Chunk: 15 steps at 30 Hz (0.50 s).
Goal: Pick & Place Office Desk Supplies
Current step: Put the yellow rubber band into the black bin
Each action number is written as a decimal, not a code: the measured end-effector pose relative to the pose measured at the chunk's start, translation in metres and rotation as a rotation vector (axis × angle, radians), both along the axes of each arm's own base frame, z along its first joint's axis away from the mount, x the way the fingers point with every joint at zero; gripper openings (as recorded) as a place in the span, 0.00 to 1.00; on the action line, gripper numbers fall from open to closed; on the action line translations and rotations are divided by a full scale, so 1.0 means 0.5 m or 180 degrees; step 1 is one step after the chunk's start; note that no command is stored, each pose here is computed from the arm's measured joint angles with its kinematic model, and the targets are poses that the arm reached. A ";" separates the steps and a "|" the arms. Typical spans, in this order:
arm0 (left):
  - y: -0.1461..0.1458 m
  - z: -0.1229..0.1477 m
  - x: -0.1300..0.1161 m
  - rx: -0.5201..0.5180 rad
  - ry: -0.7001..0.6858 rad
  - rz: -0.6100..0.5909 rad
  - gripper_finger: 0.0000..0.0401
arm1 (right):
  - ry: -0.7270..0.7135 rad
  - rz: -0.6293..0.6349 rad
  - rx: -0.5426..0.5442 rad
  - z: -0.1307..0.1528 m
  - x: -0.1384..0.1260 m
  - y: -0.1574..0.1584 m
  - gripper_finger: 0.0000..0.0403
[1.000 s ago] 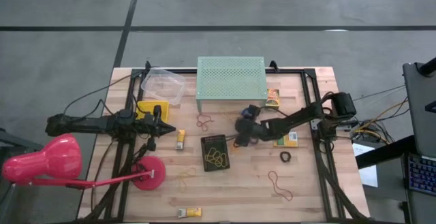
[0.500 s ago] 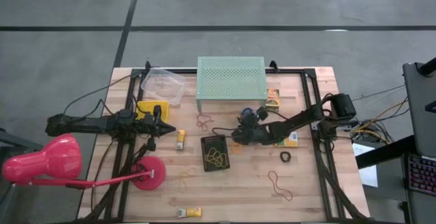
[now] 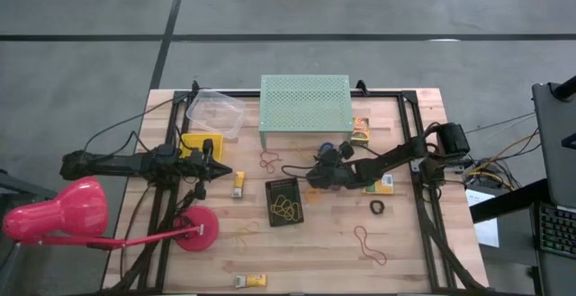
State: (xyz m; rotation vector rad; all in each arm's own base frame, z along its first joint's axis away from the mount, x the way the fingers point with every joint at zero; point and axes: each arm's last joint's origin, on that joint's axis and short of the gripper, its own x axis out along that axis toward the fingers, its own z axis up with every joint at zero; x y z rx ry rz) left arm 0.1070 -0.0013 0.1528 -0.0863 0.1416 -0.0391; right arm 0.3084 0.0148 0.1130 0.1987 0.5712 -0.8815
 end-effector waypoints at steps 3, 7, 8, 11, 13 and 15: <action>0.000 0.000 0.000 -0.0001 -0.0001 0.0000 0.06 | 0.0014 0.0005 0.0019 -0.003 -0.002 -0.002 0.30; 0.000 0.000 0.000 -0.0001 -0.0001 0.0000 0.06 | 0.0051 0.0085 0.0165 -0.007 -0.003 -0.008 0.28; 0.000 0.000 0.000 0.0000 -0.0001 0.0000 0.06 | 0.0062 0.0112 0.0204 -0.007 -0.003 -0.009 0.28; 0.000 0.000 0.000 0.0000 -0.0001 0.0000 0.06 | 0.0049 0.0167 0.0242 -0.007 0.000 -0.012 0.28; 0.000 0.000 0.000 -0.0001 0.0000 0.0000 0.06 | -0.0020 0.0178 0.0233 -0.005 0.002 -0.011 0.29; 0.000 0.000 0.000 0.0000 0.0000 0.0000 0.06 | -0.0097 0.0170 0.0228 -0.006 0.002 -0.013 0.30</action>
